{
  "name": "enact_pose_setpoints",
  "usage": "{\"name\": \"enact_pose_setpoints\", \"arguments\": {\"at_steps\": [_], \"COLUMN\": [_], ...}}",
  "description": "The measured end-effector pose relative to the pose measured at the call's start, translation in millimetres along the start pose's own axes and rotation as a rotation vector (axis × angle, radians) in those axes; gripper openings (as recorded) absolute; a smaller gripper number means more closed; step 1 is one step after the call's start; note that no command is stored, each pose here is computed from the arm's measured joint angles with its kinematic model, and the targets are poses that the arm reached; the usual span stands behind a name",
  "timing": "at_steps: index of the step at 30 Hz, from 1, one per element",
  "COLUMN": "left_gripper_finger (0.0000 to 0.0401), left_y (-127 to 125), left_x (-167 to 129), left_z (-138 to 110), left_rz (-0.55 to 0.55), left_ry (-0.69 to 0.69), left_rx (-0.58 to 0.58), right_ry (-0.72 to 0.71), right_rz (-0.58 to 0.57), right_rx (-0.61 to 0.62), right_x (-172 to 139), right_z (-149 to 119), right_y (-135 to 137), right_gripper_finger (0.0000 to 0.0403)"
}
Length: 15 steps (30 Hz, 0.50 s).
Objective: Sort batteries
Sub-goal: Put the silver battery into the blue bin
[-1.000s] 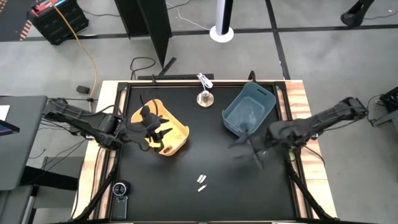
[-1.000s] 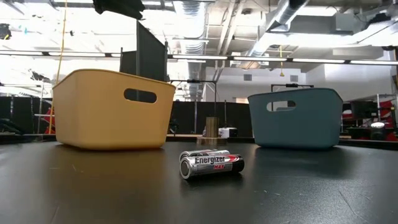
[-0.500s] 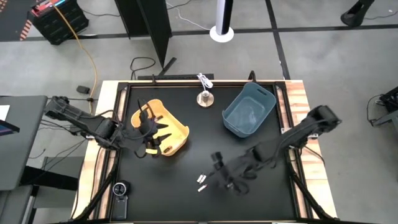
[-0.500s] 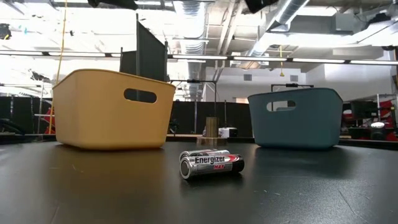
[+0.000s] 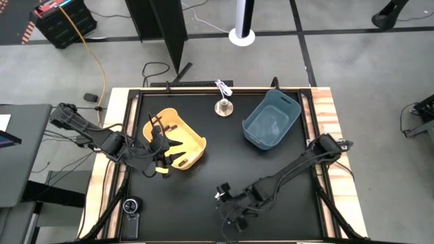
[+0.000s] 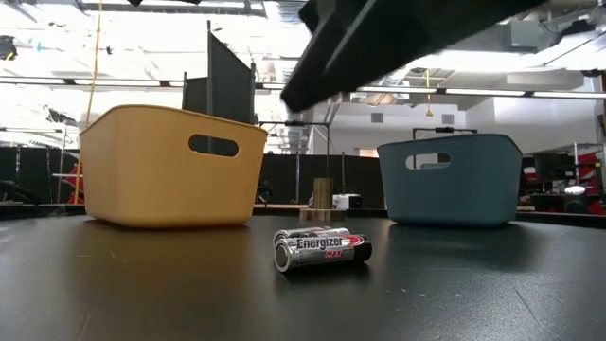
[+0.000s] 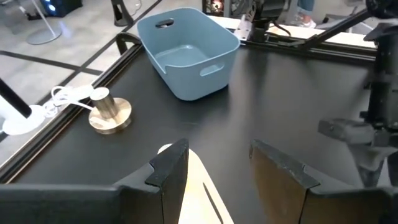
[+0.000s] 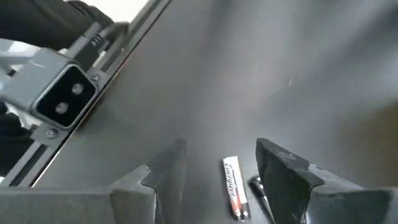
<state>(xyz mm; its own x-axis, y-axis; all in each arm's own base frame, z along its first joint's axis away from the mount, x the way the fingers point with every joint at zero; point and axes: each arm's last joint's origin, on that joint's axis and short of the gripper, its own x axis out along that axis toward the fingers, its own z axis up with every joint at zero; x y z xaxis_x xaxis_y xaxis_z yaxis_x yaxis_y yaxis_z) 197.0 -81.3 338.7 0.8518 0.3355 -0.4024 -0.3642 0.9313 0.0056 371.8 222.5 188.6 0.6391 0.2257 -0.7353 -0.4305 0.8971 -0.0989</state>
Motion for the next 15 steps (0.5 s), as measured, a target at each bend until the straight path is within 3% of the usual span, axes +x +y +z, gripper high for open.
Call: {"name": "enact_pose_setpoints", "arguments": {"at_steps": [9,15], "left_gripper_finger": [0.0164,0.0164], "left_y": [-4,-5], "left_x": [-3,-4], "left_z": [-2,-3], "left_rz": [-0.023,-0.027], "left_ry": [0.001,0.004], "left_rx": [0.001,0.008], "right_ry": [0.144,0.174], "right_rz": [-0.033,-0.075], "right_rx": [0.022,0.022], "right_x": [29,31], "right_z": [-12,-16], "right_y": [3,2], "right_gripper_finger": [0.0211,0.0211]}}
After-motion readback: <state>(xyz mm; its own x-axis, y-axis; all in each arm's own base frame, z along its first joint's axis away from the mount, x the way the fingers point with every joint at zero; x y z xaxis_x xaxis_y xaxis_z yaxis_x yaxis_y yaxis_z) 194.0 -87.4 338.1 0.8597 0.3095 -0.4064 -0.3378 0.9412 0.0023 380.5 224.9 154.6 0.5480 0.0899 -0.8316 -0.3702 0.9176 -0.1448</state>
